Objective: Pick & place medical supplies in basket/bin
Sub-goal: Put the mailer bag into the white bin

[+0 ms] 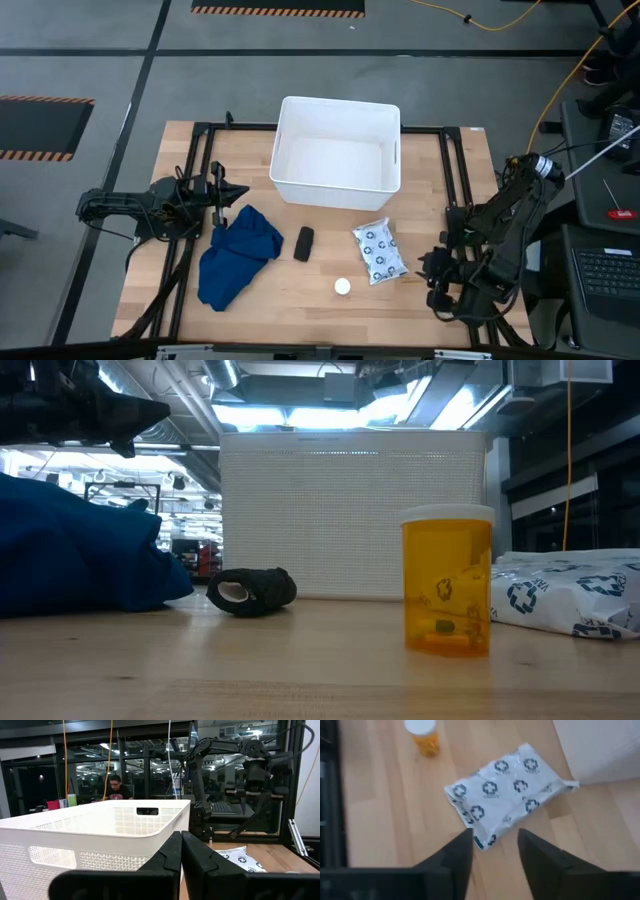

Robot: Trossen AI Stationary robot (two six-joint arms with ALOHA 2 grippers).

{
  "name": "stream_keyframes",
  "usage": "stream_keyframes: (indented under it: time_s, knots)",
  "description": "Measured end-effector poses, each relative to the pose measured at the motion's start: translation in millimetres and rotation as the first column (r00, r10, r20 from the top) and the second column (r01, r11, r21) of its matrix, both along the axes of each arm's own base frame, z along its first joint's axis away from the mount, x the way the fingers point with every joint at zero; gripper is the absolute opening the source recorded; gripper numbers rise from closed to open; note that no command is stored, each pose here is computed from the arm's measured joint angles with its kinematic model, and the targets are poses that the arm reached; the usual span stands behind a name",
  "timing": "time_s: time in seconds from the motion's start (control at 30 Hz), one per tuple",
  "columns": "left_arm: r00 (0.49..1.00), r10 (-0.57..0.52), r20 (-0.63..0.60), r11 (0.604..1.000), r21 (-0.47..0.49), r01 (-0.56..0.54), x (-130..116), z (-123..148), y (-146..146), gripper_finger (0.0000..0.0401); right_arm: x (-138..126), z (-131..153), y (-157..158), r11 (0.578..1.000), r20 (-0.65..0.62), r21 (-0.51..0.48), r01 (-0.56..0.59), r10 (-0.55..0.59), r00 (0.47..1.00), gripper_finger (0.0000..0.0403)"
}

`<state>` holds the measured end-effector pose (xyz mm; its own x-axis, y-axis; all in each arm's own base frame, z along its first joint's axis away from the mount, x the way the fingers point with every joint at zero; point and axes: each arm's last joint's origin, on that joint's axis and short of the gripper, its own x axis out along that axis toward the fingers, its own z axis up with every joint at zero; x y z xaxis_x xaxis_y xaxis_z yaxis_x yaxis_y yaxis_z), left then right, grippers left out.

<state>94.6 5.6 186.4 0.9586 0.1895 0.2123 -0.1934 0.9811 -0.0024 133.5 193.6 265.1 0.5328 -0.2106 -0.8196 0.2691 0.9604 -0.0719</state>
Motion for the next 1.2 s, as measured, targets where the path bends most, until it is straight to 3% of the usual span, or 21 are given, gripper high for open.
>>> stream_keyframes:
  time_s: [0.17,0.3,0.83,1.2]
  knots:
    - [1.0,0.0,0.0,1.0,0.0,0.0,0,0,0,0.0003,-1,-19,1,1.0,-0.077,-0.026,0.007,-0.009,0.997,0.023]
    - [1.0,0.0,0.0,1.0,0.0,0.0,0,0,0,0.0003,-4,-28,-2,0.994,-0.071,0.01,0.109,-0.108,0.992,0.0248]
    - [1.0,0.0,0.0,1.0,0.0,0.0,0,0,0,0.0003,-12,-98,-12,0.989,-0.034,0.094,0.116,-0.114,0.993,0.023]
    - [1.0,0.0,0.0,1.0,0.0,0.0,0,0,0,0.0003,-12,-116,-15,0.98,0.009,0.162,0.117,-0.12,0.993,0.0227]
